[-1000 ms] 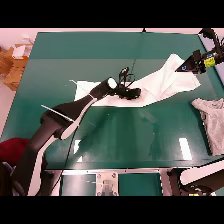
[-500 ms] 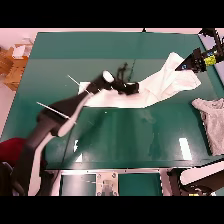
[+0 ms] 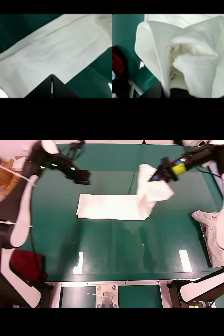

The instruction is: Fold the shirts.

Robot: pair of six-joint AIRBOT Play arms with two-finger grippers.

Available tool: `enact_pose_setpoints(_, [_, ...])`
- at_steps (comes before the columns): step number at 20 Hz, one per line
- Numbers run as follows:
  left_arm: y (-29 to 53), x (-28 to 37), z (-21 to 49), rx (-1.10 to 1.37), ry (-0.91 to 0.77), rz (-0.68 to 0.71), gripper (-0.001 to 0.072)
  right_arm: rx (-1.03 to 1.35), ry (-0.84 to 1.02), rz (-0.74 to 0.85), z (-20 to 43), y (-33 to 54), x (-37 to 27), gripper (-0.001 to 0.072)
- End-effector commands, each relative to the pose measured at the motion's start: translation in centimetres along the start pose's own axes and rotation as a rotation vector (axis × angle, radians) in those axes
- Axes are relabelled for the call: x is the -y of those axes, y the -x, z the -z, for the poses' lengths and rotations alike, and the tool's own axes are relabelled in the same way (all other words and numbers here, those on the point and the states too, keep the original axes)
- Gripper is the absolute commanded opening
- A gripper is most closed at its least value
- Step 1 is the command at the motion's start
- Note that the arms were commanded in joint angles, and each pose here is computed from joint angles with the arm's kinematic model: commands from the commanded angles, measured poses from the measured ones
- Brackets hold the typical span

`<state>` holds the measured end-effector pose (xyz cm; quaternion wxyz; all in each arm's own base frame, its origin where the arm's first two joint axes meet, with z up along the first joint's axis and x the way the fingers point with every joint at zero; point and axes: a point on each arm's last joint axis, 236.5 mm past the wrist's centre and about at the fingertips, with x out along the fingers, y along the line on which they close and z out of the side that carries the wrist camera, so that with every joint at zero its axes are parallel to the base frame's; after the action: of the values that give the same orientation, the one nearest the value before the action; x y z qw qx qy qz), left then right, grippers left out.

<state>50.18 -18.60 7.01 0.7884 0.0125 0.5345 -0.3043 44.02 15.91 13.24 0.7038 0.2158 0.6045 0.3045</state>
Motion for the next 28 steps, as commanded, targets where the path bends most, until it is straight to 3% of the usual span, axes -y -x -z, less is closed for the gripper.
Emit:
enact_pose_setpoints(1, [6.6,-6.9,1.8,-0.007,-0.041,-0.209,0.0024,0.094,0.003,0.01,-2.3,-8.1,-5.9,0.0023])
enact_pose_setpoints(7, [6.9,-8.1,2.8,-0.028,-0.05,-0.205,0.0024,0.163,0.102,-0.058,-0.2,-29.6,-13.4,0.0025])
enact_pose_setpoints(8, [6.9,-7.9,2.7,-0.024,-0.05,-0.197,0.0024,0.159,0.115,-0.061,1.0,-32.5,-14.0,0.0122])
enact_pose_setpoints(9, [6.9,-7.8,2.7,-0.021,-0.053,-0.19,0.0024,0.147,0.124,-0.058,2.1,-34.4,-14.1,0.0405])
enact_pose_setpoints(10, [6.9,-7.8,2.7,-0.022,-0.056,-0.19,0.0024,0.131,0.131,-0.05,2.6,-34.8,-13.9,0.054])
enact_pose_setpoints(14, [6.9,-7.8,2.7,-0.022,-0.056,-0.189,0.0024,0.082,0.1,0.049,-0.8,-26.8,-8.5,0.054])
enact_pose_setpoints(20, [6.9,-7.8,2.6,-0.021,-0.056,-0.19,0.0024,-0.063,-0.122,0.343,-0.8,-11.8,8.2,0.054])
enact_pose_setpoints(24, [6.8,-7.8,2.6,-0.021,-0.056,-0.19,0.0024,-0.112,-0.273,0.331,1.9,-13.3,13.3,0.054])
enact_pose_setpoints(28, [6.8,-7.8,2.6,-0.022,-0.055,-0.19,0.0024,-0.026,-0.352,0.103,1.5,-19.2,10.9,0.054])
